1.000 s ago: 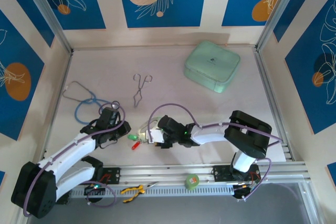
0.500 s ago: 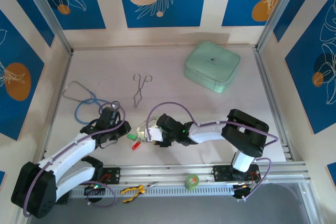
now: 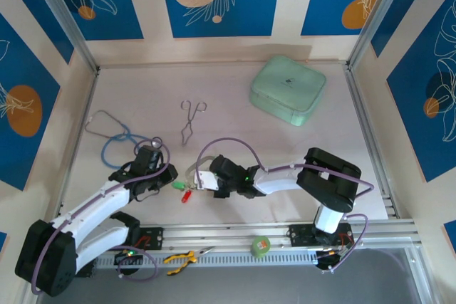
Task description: Put the keys on the keyring
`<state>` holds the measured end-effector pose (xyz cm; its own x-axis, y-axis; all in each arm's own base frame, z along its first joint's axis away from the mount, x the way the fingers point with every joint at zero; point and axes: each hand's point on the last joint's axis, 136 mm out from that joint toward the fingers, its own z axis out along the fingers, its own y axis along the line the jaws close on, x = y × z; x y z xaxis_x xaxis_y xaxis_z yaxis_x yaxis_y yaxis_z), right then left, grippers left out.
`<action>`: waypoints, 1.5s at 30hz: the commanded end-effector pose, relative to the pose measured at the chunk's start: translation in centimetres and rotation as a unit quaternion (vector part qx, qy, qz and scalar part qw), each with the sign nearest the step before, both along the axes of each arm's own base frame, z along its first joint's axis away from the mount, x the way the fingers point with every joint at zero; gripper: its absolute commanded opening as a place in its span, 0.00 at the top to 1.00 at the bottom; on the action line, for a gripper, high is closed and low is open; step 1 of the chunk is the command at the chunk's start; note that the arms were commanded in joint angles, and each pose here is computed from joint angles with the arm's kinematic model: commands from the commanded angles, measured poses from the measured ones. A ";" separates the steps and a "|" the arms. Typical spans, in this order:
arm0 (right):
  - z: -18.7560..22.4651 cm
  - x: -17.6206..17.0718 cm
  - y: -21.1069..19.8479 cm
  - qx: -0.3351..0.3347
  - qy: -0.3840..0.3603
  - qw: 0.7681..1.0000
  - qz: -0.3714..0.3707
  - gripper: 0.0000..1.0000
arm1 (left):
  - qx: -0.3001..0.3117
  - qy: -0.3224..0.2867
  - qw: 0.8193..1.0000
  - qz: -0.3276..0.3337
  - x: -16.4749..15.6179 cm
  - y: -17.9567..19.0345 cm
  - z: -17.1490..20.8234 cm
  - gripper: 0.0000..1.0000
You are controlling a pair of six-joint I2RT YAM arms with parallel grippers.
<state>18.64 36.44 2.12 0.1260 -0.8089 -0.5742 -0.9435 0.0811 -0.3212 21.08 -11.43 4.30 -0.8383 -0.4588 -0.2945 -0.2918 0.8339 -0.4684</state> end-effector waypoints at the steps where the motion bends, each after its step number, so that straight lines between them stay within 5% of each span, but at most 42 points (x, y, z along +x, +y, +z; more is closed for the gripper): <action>1: 0.5 0.9 0.2 0.009 -0.011 1.000 -0.017 0.97 | 0.011 -0.009 1.000 -0.007 -0.1 0.2 0.3 0.64; 12: 2.5 -1.3 -1.2 0.045 0.113 0.993 -0.003 1.00 | 0.016 -0.022 0.999 -0.023 0.1 0.0 1.0 0.64; 28: 4.2 -2.3 -3.2 0.065 0.318 0.944 -0.066 1.00 | 0.030 -0.102 0.987 -0.124 1.0 -3.1 4.2 0.59; 34: 4.6 -1.9 -3.4 0.073 0.346 0.930 -0.103 1.00 | 0.023 -0.159 0.970 -0.185 1.0 -5.7 5.3 0.52; 39: 4.2 -1.3 -4.3 0.053 0.288 0.948 -0.125 1.00 | 0.051 -0.174 0.968 -0.175 1.5 -5.1 5.8 0.51; 41: 4.4 -1.3 -4.4 0.045 0.248 0.958 -0.136 0.88 | 0.060 -0.167 0.971 -0.158 1.5 -4.5 5.6 0.51; 45: 5.7 -1.9 -4.5 0.057 0.247 0.949 -0.187 0.83 | 0.060 -0.157 0.977 -0.134 1.7 -4.0 5.3 0.50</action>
